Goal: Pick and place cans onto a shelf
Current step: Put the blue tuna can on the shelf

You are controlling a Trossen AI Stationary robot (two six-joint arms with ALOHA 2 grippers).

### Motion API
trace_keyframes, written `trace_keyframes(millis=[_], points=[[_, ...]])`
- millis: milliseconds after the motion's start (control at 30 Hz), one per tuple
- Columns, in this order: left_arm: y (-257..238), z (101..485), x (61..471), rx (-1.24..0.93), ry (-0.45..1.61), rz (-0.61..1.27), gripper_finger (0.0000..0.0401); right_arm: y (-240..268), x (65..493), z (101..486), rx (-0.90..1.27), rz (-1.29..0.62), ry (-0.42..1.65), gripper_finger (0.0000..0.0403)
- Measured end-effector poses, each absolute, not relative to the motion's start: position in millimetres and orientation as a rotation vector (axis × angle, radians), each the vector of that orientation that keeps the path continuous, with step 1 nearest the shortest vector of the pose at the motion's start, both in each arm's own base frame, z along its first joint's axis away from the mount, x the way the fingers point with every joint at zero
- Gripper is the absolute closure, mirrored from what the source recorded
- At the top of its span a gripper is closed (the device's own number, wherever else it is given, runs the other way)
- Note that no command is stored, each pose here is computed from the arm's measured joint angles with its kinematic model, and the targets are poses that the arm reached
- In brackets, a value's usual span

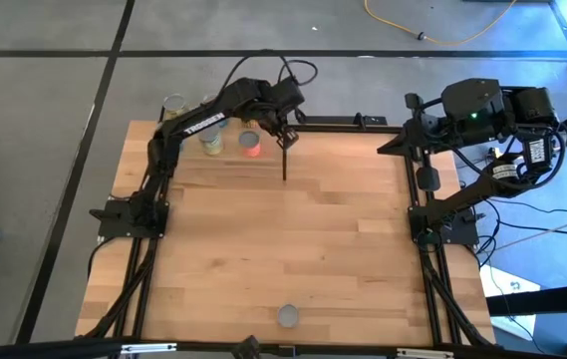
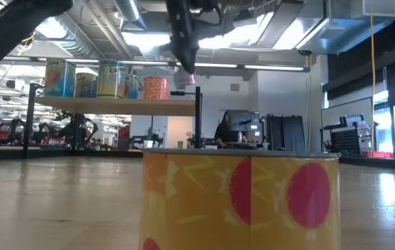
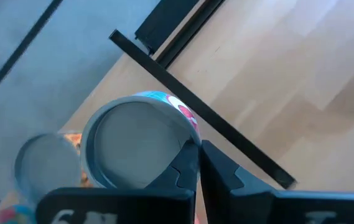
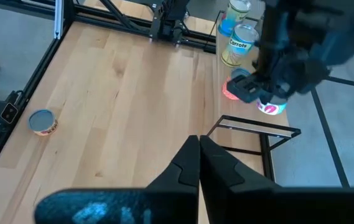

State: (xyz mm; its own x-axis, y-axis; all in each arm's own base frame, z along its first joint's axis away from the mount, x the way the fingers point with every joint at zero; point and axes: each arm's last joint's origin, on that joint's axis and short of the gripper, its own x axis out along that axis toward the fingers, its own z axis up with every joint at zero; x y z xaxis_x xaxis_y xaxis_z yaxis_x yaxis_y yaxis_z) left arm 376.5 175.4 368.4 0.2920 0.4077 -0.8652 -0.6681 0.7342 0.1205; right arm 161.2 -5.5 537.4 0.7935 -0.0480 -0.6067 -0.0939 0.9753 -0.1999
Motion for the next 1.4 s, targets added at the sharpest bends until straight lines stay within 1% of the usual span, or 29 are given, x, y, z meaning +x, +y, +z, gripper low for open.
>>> trace_keyframes(millis=[233, 467, 633, 800, 1067, 1267, 1400], points=[[191.7, 342.1, 387.3, -0.275, 1.127, 0.71, 0.0401, -5.5, 161.2, 537.4, -0.226, 0.025, 0.656, 0.0397], [197.2, 328.8, 393.3, -0.256, 1.166, 0.695, 0.04, -5.5, 161.2, 537.4, -0.226, 0.025, 0.656, 0.0397], [200.5, 329.7, 391.3, -0.288, 1.158, 0.663, 0.0386, -5.5, 161.2, 537.4, -0.226, 0.025, 0.656, 0.0397], [202.2, 330.1, 390.9, -0.294, 1.146, 0.708, 0.0377, -5.5, 161.2, 537.4, -0.226, 0.025, 0.656, 0.0397], [202.2, 330.1, 390.9, -0.289, 1.147, 0.709, 0.0363, -5.5, 161.2, 537.4, -0.226, 0.025, 0.656, 0.0397], [202.1, 330.1, 390.9, -0.296, 1.145, 0.713, 0.0364, -5.5, 161.2, 537.4, -0.226, 0.025, 0.656, 0.0397], [198.3, 330.5, 392.2, -0.314, 1.144, 0.676, 0.0365, -5.5, 161.2, 537.4, -0.226, 0.025, 0.656, 0.0397]])
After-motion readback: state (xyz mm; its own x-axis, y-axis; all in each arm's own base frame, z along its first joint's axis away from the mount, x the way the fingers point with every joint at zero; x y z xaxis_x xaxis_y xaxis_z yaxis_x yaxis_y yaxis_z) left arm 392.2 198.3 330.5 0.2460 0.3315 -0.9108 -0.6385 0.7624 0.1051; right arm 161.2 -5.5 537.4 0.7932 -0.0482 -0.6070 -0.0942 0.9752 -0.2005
